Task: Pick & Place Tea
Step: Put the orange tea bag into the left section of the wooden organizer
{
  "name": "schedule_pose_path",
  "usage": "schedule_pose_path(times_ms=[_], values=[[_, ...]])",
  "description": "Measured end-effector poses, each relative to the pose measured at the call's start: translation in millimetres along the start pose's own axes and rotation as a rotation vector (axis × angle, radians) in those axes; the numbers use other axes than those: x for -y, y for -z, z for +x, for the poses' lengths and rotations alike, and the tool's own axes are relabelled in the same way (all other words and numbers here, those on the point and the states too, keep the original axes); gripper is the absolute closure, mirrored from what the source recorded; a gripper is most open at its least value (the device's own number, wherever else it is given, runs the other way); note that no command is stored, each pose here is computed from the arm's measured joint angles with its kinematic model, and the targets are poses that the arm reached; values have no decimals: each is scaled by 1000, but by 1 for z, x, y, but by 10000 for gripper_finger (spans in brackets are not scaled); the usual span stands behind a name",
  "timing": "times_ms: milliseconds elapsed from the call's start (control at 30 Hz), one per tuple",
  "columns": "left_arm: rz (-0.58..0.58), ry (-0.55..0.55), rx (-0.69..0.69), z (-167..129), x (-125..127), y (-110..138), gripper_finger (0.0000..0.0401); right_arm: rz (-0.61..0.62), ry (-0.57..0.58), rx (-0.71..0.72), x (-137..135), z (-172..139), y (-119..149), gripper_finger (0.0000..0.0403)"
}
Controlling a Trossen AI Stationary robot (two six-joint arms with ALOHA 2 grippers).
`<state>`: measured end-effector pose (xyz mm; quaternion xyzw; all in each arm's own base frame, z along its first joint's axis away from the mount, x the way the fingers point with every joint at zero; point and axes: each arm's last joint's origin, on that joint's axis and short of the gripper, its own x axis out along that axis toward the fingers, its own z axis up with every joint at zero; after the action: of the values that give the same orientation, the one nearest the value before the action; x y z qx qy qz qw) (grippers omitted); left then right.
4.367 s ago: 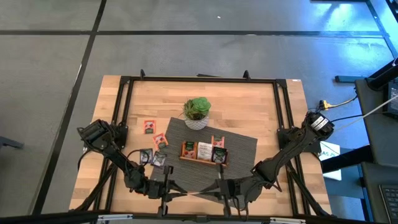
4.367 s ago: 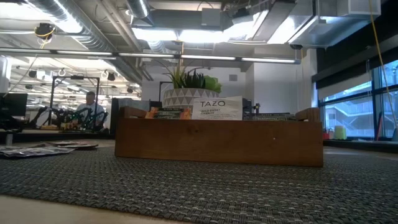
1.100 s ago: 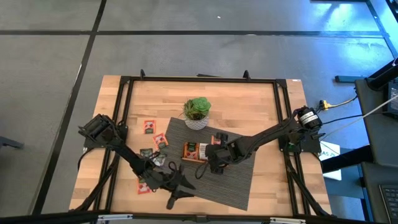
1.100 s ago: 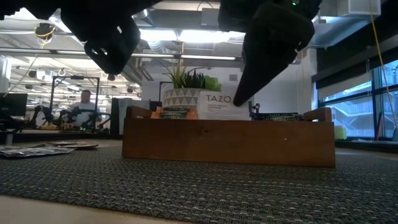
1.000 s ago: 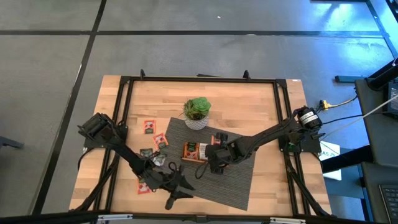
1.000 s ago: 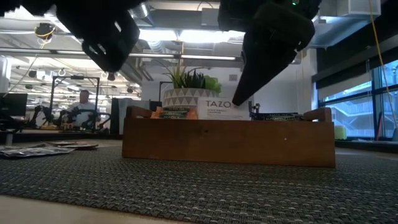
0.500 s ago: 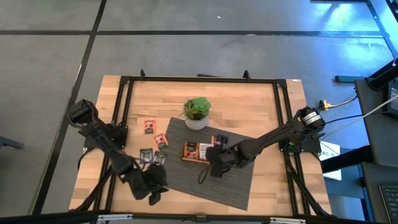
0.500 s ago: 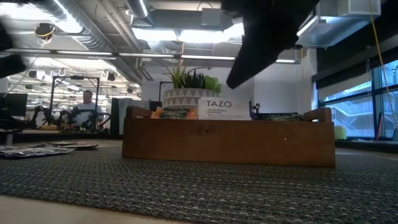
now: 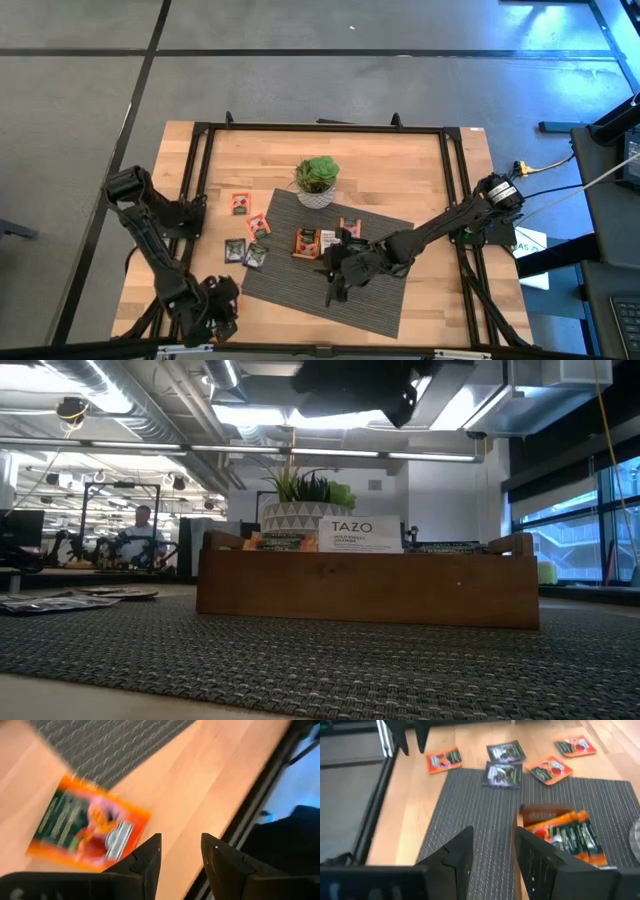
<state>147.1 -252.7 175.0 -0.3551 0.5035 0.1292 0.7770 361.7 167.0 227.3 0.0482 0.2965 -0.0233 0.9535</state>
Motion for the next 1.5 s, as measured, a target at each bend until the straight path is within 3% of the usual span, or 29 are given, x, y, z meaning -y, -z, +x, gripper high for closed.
schedule_pose_path(times_ms=[267, 400, 733, 933, 1067, 1233, 1500], values=[[6, -216, -52, 20, -2, 14, 265, 12, -10, 25, -1, 0, -3, 258], [-9, -249, -65, 30, -4, 18, 268, 14, -12, 31, -1, 0, -3, 258], [1, -132, -95, 39, 9, 18, 267, 20, -18, 45, -2, 0, -4, 258], [71, -40, -97, 62, 20, 12, 271, 40, -35, 86, -8, 23, 5, 258], [120, 7, -82, 68, 26, 6, 271, 26, -145, 86, -15, 43, 16, 258], [205, 18, -24, 69, 32, -1, 271, 121, -314, 83, -17, 62, 22, 258], [335, -3, 53, 73, 32, -16, 271, 147, -356, 57, -25, 85, 32, 239]])
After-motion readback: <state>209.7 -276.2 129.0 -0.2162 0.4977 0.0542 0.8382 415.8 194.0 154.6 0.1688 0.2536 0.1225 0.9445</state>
